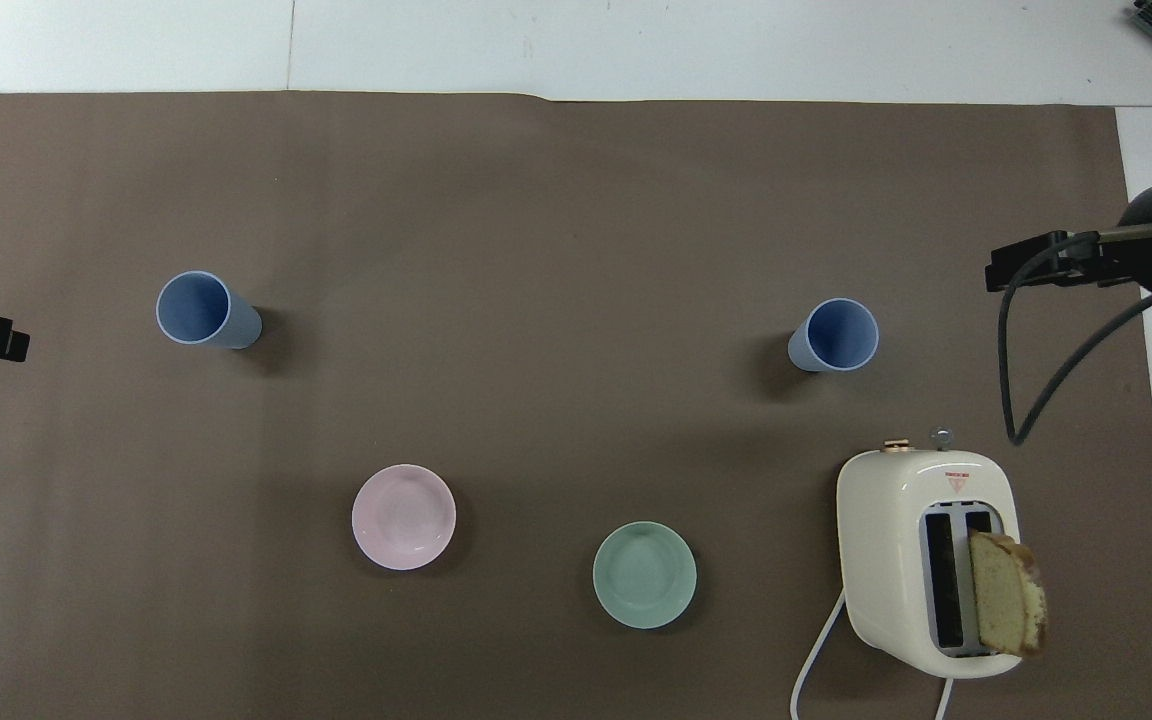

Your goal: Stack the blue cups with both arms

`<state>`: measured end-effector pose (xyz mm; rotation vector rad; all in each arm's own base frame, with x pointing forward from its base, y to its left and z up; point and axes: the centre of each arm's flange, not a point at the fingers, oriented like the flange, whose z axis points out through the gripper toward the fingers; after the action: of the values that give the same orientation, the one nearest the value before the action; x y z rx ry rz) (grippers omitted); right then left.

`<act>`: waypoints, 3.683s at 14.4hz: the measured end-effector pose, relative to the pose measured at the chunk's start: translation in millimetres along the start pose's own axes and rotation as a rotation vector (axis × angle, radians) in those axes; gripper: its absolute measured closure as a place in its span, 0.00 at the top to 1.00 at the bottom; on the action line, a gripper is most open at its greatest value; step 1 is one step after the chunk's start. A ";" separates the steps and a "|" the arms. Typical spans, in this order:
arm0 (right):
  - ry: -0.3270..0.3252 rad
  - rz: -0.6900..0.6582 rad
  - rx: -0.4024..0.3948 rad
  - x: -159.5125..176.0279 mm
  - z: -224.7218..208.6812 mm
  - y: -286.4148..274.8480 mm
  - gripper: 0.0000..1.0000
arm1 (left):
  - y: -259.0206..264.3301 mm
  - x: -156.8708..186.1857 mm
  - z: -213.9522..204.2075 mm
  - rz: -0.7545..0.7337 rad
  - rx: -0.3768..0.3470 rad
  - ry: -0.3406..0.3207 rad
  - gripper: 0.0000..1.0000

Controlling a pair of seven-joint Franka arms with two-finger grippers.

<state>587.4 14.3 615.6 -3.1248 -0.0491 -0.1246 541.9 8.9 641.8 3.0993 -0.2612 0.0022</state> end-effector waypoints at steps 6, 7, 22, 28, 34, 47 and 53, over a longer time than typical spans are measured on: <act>-0.013 0.003 0.000 -1.6 7.0 1.6 1.00 | 0.0 0.1 -0.1 0.000 0.000 0.001 1.00; -0.014 0.003 0.000 -2.0 7.5 2.0 1.00 | 0.0 0.1 -0.2 0.000 0.000 0.001 1.00; -0.018 0.004 0.000 -4.8 7.0 2.0 1.00 | 0.0 0.0 -0.3 0.000 0.000 0.001 1.00; -0.020 0.004 0.000 -5.2 7.5 2.0 1.00 | 0.4 0.4 -0.6 0.003 0.001 0.004 1.00; -0.020 0.004 0.000 -5.2 7.6 2.0 1.00 | 0.0 3.1 -3.1 0.004 0.006 0.030 1.00; -0.025 0.004 0.000 -6.2 9.0 2.0 1.00 | 0.1 4.4 -4.2 0.006 0.008 0.041 1.00; -0.026 0.004 0.000 -7.0 9.1 2.1 1.00 | 0.3 4.4 -4.1 0.008 0.008 0.041 1.00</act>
<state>581.2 12.2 605.9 -3.1265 -0.0435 -0.0845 546.2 8.0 646.0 3.1021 -0.2734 0.0670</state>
